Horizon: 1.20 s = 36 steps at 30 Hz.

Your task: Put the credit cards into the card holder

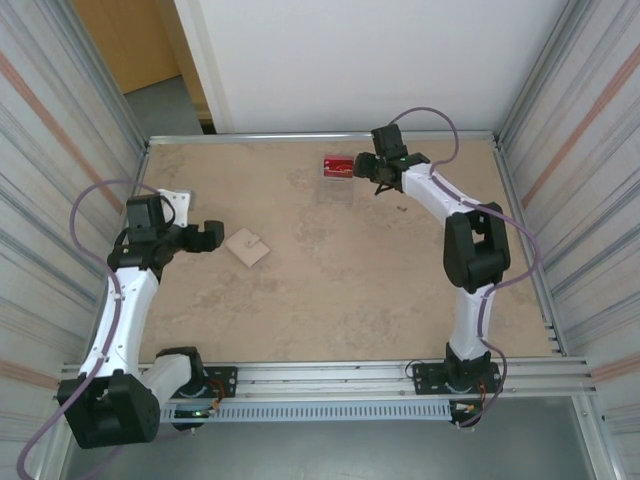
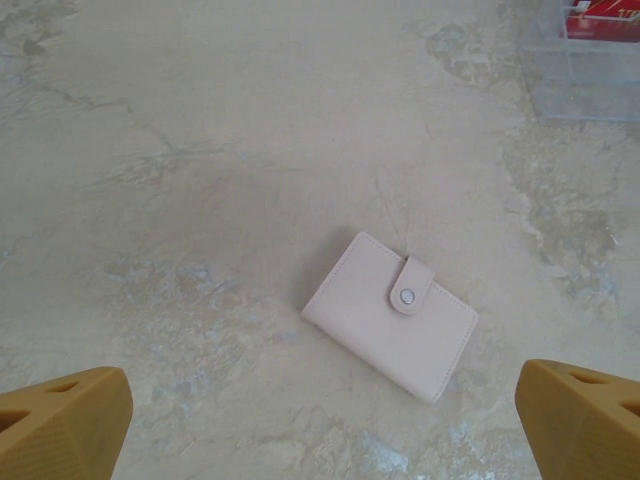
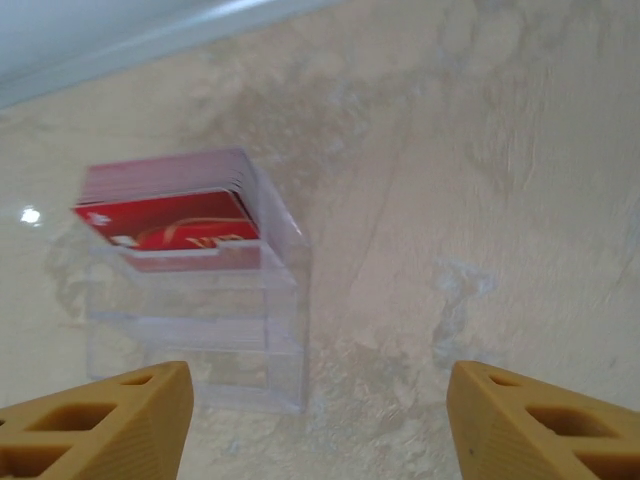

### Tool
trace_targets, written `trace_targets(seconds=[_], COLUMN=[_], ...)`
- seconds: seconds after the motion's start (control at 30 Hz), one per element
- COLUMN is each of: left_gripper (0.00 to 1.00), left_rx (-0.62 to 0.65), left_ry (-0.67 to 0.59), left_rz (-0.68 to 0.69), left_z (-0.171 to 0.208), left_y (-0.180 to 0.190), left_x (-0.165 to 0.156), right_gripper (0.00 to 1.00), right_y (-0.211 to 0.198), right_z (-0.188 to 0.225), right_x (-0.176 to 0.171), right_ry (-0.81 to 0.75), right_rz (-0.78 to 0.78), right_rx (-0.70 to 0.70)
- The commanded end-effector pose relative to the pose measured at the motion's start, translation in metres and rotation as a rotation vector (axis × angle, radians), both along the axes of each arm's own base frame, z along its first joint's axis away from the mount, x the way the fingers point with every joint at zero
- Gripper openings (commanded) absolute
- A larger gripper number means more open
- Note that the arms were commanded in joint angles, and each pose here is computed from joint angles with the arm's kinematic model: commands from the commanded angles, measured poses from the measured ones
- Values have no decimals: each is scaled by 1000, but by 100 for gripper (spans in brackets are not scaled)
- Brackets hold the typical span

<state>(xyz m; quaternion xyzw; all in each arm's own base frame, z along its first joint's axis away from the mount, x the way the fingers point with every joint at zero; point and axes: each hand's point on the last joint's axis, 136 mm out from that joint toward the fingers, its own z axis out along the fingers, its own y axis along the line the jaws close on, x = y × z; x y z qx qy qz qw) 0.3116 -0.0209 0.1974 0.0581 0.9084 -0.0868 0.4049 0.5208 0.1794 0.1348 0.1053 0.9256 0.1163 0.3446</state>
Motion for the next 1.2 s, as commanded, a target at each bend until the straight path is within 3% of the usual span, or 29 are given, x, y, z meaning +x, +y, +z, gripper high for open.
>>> trace_targets(seconds=[0.0,0.17,0.43,1.0,1.17], left_gripper=[99,99,99,99,99], left_rx=[-44,-42,-44,-50,-52], left_ry=[-19,-21,-16,-15,-16], left_rz=[-59,-68,-73,-75,-77], left_z=[1,1,0,0,0], left_y=[-15,-16,-17,-18,-19], left_x=[-2,-4,-4,-4,-4], right_gripper=[66,63,44,26,25], right_y=[12,26,23,29,31], right_z=[-23,-38,-44,-66,-68], right_x=[0,13,37,50,46], right_ry=[72,90,75,109,115], right_rz=[-114,-112,-140,-123,-111], right_rx=[41,43,39,17,-3])
